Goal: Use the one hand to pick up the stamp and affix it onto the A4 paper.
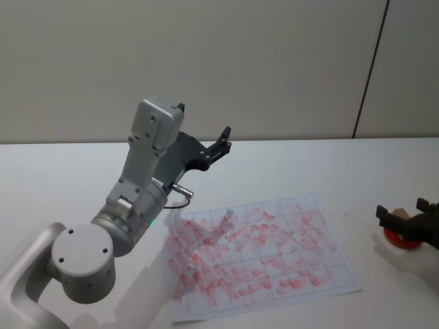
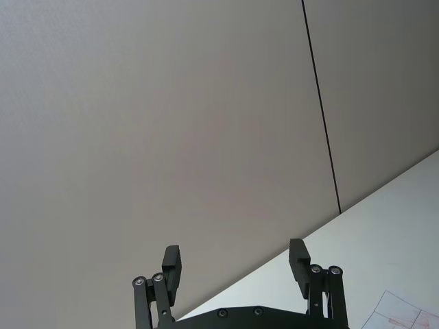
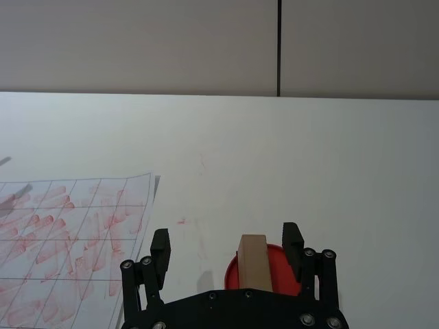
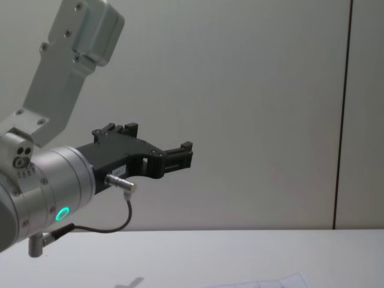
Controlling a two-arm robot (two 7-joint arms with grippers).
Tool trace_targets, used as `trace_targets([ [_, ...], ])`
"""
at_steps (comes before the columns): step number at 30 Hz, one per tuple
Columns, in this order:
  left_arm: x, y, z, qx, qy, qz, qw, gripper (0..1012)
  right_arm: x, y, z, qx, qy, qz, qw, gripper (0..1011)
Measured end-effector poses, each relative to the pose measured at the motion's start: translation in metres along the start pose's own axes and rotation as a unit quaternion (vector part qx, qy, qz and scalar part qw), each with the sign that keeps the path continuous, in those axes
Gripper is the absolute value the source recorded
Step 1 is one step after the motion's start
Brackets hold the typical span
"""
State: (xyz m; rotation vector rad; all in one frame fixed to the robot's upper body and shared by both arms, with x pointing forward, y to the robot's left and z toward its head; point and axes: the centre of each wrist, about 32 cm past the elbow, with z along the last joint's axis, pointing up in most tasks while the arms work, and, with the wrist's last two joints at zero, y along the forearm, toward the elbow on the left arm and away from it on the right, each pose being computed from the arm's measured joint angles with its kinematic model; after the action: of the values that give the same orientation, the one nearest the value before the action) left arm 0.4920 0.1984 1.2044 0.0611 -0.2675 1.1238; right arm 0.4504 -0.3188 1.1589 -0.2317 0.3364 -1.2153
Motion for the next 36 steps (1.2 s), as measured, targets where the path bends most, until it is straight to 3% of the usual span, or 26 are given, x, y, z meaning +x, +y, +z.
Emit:
trace_targets([
  [6, 0.0, 0.0, 0.0, 0.0, 0.0, 0.0, 1.0, 1001, 0.002, 0.004, -0.004, -0.009, 0.004, 0.0, 1.0, 1001],
  [12, 0.0, 0.0, 0.0, 0.0, 0.0, 0.0, 1.0, 1001, 0.002, 0.007, -0.007, -0.018, 0.006, -0.002, 0.9998, 902],
  [18, 0.0, 0.0, 0.0, 0.0, 0.0, 0.0, 1.0, 1001, 0.002, 0.008, -0.009, -0.022, 0.006, -0.004, 0.9997, 746],
  [20, 0.0, 0.0, 0.0, 0.0, 0.0, 0.0, 1.0, 1001, 0.001, 0.009, -0.01, -0.024, 0.006, -0.006, 0.9997, 646],
  [22, 0.0, 0.0, 0.0, 0.0, 0.0, 0.0, 1.0, 1001, 0.001, 0.009, -0.01, -0.025, 0.006, -0.008, 0.9996, 616],
  [23, 0.0, 0.0, 0.0, 0.0, 0.0, 0.0, 1.0, 1001, 0.001, 0.009, -0.01, -0.026, 0.007, -0.01, 0.9996, 550],
  [26, 0.0, 0.0, 0.0, 0.0, 0.0, 0.0, 1.0, 1001, 0.001, 0.01, -0.011, -0.029, 0.007, -0.014, 0.9995, 490],
  [31, 0.0, 0.0, 0.0, 0.0, 0.0, 0.0, 1.0, 1001, 0.001, 0.01, -0.012, -0.034, 0.008, -0.022, 0.9991, 305],
  [36, 0.0, 0.0, 0.0, 0.0, 0.0, 0.0, 1.0, 1001, 0.001, 0.01, -0.013, -0.039, 0.009, -0.03, 0.9987, 218],
])
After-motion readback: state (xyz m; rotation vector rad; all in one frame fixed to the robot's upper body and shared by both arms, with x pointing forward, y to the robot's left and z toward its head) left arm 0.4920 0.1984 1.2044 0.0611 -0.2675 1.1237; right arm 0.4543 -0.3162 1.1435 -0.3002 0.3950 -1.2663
